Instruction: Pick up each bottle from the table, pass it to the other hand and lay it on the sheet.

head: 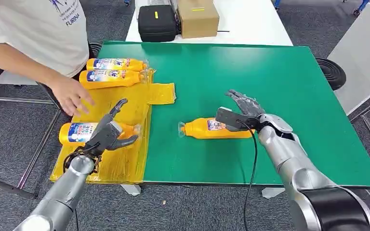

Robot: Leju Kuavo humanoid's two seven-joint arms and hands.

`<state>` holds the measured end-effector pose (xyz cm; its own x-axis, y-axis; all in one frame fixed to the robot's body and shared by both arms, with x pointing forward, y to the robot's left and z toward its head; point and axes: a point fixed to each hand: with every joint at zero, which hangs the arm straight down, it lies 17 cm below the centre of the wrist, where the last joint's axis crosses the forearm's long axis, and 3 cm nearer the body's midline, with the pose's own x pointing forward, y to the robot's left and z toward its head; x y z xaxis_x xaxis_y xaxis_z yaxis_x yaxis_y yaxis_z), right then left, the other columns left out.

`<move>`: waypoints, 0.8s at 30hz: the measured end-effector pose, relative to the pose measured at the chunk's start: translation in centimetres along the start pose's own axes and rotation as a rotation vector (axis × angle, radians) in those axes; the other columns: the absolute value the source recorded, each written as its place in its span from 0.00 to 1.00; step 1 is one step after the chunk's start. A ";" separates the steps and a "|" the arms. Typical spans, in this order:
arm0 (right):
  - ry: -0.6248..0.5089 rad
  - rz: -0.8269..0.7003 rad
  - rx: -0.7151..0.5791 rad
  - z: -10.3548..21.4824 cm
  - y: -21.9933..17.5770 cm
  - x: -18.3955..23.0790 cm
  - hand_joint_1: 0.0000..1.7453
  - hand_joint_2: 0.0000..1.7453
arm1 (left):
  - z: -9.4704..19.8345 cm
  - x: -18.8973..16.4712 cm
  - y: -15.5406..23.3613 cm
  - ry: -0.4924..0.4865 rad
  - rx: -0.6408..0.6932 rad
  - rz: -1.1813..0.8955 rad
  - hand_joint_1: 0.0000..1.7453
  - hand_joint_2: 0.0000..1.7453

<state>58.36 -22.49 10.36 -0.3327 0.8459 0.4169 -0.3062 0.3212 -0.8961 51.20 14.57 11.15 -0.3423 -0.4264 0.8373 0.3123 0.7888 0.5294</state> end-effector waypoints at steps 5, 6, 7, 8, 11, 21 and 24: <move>0.043 -0.012 0.033 -0.2 0.2 -0.8 0.00 1.00 | -0.1 -0.1 -0.1 0.002 -0.004 0.008 0.00 1.00; 0.045 -0.015 0.039 -0.2 0.3 -0.9 0.00 1.00 | -0.2 0.0 -0.1 0.002 -0.005 0.007 0.00 1.00; 0.047 -0.017 0.042 -0.2 0.4 -0.9 0.00 1.00 | -0.2 0.0 -0.1 0.002 -0.006 0.007 0.00 1.00; 0.049 -0.019 0.046 -0.2 0.5 -0.9 0.00 1.00 | -0.2 0.0 -0.1 0.002 -0.006 0.007 0.00 1.00; 0.063 -0.027 0.076 -0.1 1.3 -1.1 0.00 1.00 | -0.2 -0.1 -0.1 0.005 -0.006 0.011 0.00 1.00; 0.099 -0.064 0.206 0.7 6.0 -1.0 0.00 1.00 | -0.4 -0.1 -0.6 0.003 -0.019 0.020 0.00 1.00; 0.102 -0.071 0.227 1.0 6.8 -0.9 0.00 1.00 | -0.7 0.0 -0.8 -0.002 -0.030 0.020 0.00 1.00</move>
<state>55.71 -21.51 3.97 -0.2154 0.8668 0.4497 -0.5220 0.2869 -0.8032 51.53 13.61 10.86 -0.3376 -0.4097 0.8474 0.3459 0.7833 0.5165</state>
